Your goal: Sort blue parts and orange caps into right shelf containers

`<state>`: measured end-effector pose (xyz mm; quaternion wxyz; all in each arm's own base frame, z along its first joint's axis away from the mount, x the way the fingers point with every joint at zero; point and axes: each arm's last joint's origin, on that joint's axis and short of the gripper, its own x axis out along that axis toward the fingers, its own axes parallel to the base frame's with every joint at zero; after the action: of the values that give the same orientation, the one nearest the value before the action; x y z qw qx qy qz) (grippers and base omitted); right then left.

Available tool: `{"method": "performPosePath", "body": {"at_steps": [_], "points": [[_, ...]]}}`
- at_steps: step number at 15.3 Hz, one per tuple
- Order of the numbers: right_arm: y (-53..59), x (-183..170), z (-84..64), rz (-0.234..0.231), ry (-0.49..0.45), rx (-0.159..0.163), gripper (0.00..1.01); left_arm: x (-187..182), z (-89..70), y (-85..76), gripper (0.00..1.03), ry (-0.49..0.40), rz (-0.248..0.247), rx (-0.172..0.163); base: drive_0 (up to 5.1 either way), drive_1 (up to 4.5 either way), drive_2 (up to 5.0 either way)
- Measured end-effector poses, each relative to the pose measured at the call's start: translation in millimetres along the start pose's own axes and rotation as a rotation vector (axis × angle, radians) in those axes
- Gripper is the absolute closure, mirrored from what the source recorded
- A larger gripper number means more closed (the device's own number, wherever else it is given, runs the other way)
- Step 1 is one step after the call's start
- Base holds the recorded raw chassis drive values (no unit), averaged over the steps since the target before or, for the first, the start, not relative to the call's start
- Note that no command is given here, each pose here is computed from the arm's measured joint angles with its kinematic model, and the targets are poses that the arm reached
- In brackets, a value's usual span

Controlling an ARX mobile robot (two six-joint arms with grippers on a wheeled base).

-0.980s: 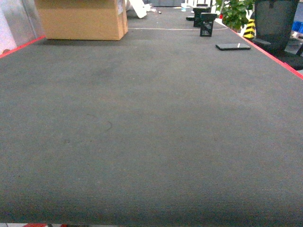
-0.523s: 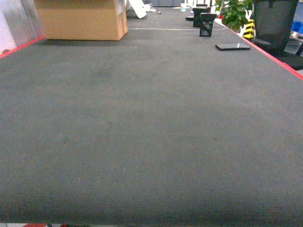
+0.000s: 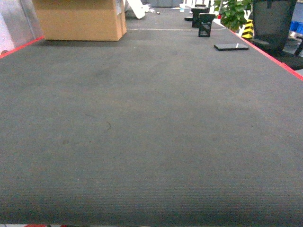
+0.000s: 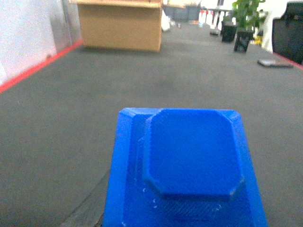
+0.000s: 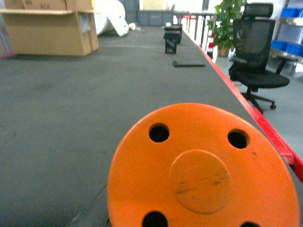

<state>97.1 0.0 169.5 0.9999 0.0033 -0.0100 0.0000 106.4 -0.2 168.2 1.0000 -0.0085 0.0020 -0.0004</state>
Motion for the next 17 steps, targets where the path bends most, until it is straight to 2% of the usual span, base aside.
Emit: {"method": "performPosePath", "body": {"at_steps": [1,2,3,17], "points": [[0.0,0.1,-3.2,-0.001,0.025,0.0,0.57,-8.2,-4.2,0.0,0.61,0.023,-0.001,0.0,0.0,0.0,0.0],[0.0,0.1,-2.0,0.0,0.013,0.0,0.57,-9.1,1.2,0.0,0.61,-0.021,0.001,0.001,0.0,0.0,0.0],[0.0,0.1,-2.4,0.0,0.017,0.0,0.57,-8.8,-3.1,0.1,0.61,0.01,0.001,0.002,0.0,0.0,0.0],[0.0,0.1,-2.5,0.0,0.018,0.0,0.57,-8.8,-2.4,0.0,0.61,0.002,-0.001,0.002,0.0,0.0,0.0]]}}
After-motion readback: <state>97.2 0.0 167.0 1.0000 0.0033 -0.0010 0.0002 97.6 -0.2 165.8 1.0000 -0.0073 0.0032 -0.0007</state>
